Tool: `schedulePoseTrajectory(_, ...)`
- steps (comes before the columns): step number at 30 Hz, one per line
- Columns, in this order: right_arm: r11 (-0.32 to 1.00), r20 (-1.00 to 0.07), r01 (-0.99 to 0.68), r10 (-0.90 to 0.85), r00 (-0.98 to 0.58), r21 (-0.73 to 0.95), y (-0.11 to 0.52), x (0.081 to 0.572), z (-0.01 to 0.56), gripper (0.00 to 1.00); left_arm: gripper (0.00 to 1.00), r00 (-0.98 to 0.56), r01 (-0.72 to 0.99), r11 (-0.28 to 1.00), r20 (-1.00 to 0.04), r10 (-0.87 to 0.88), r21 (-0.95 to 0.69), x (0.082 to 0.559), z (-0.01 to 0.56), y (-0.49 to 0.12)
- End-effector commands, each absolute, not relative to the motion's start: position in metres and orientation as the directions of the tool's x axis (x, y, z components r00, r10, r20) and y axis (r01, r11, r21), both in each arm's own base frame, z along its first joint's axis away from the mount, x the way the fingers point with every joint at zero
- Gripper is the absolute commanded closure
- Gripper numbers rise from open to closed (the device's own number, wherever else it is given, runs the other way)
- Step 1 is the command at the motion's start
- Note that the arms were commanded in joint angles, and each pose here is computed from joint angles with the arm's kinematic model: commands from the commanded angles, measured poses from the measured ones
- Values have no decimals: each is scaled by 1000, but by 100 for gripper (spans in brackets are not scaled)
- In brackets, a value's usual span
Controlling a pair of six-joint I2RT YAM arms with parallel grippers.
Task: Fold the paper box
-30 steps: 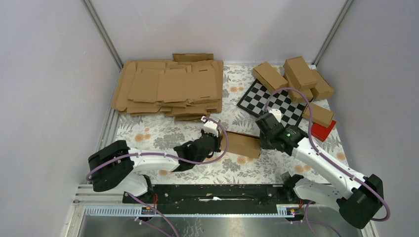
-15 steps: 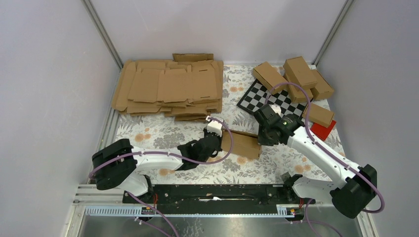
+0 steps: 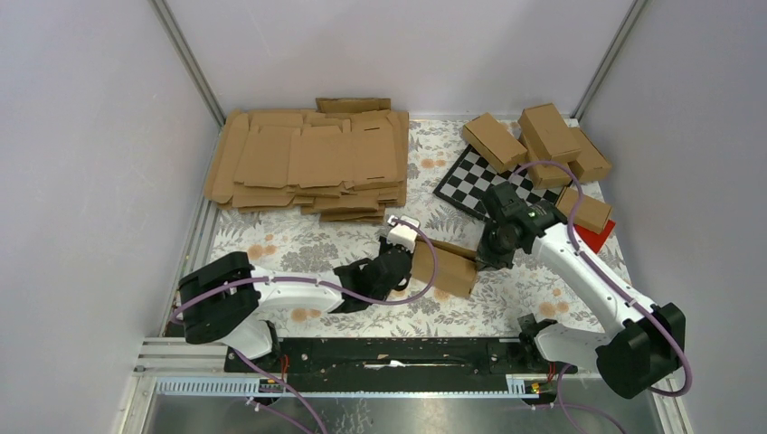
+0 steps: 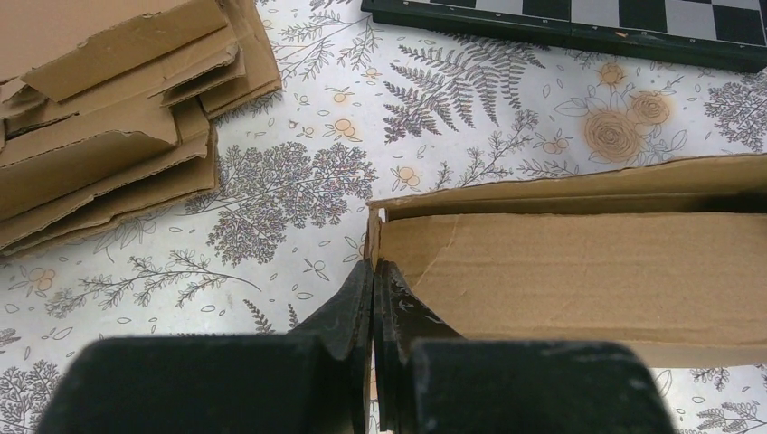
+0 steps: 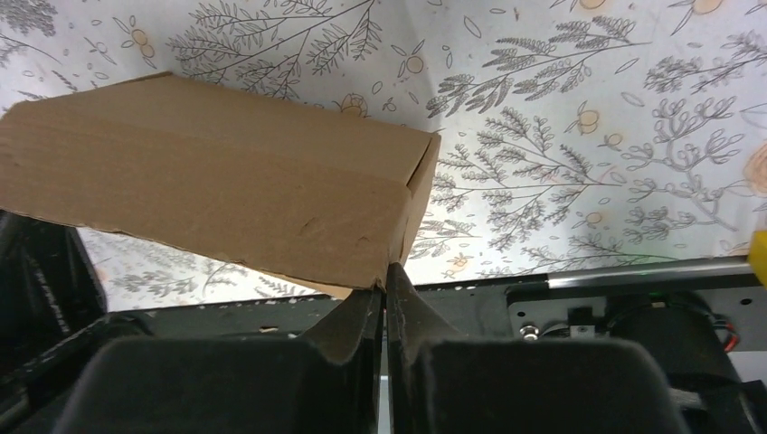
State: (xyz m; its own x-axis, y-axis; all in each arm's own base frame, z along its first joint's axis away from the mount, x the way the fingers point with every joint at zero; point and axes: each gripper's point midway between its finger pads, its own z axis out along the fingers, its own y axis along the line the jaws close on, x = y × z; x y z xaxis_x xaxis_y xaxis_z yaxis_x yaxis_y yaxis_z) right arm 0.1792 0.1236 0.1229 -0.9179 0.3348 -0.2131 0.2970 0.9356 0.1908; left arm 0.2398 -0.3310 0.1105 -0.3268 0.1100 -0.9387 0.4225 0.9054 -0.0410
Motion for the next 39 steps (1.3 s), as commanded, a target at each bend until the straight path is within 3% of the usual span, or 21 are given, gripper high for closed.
schedulePoseTrajectory(1,875,-103,344,399,-911,340,144,177,133,100,100,-291,444,895,-950,112,-31,239,124,-347)
schedulePoseTrajectory(7,838,-51,383,435,-899,388,146,175,131,100,100,-281,441,897,-952,122,-15,237,123,-348)
schedulePoseTrajectory(12,863,-117,359,422,-899,354,134,176,127,100,100,-282,442,897,-952,120,-18,236,123,-349)
schedulePoseTrajectory(33,897,-180,354,407,-896,266,111,162,102,100,100,-303,448,893,-946,115,-35,230,115,-350)
schedulePoseTrajectory(39,934,-223,289,334,-916,210,103,163,111,100,100,-312,448,893,-944,110,-44,228,111,-350)
